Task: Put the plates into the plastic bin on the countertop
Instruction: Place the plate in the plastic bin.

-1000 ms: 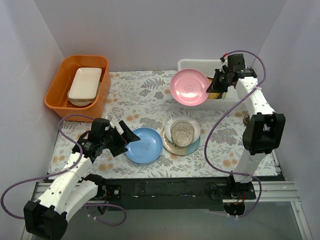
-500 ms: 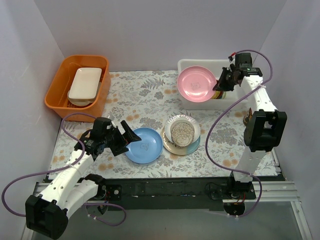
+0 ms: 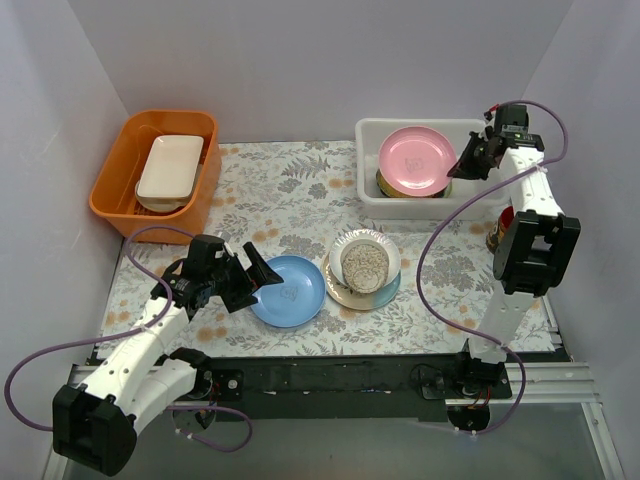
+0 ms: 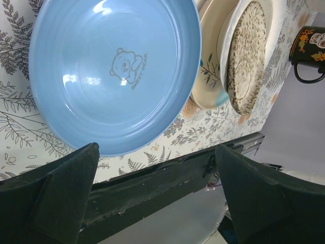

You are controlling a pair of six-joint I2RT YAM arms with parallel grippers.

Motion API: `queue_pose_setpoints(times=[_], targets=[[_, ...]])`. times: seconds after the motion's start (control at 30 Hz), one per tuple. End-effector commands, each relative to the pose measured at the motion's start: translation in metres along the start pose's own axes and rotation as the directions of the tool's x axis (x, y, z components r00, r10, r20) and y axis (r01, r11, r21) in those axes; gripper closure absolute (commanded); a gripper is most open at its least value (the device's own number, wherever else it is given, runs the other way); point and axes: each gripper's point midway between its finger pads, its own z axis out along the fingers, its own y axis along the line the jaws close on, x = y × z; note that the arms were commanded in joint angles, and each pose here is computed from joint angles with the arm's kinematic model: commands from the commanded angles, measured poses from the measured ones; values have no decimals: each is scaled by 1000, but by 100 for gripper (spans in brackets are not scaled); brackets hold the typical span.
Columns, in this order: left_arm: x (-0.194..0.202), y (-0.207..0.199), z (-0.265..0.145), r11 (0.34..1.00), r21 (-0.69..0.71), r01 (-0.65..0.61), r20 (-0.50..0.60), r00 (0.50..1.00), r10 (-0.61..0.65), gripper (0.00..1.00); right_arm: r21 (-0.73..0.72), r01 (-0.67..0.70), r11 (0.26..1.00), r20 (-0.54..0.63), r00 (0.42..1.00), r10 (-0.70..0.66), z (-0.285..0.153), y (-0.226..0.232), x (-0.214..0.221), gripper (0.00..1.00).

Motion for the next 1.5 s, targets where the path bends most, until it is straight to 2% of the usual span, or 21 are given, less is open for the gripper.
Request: queue_pose_setpoints(times=[0.0,0.67,1.47], targets=[[-1,-5,-2,1000,19,-23,-1,1000,23,2,-51,16,999,88,996,-12,-11,14,-32,99],[0,-6,-2,999,19,-31,-12,999,31,2,-44,-73,996,140,987,79,7,1,-35,99],[2,1,3,1000,3,-24,-22,999,24,2,3,-95,995,67,993,95,52,-20,-12,99]])
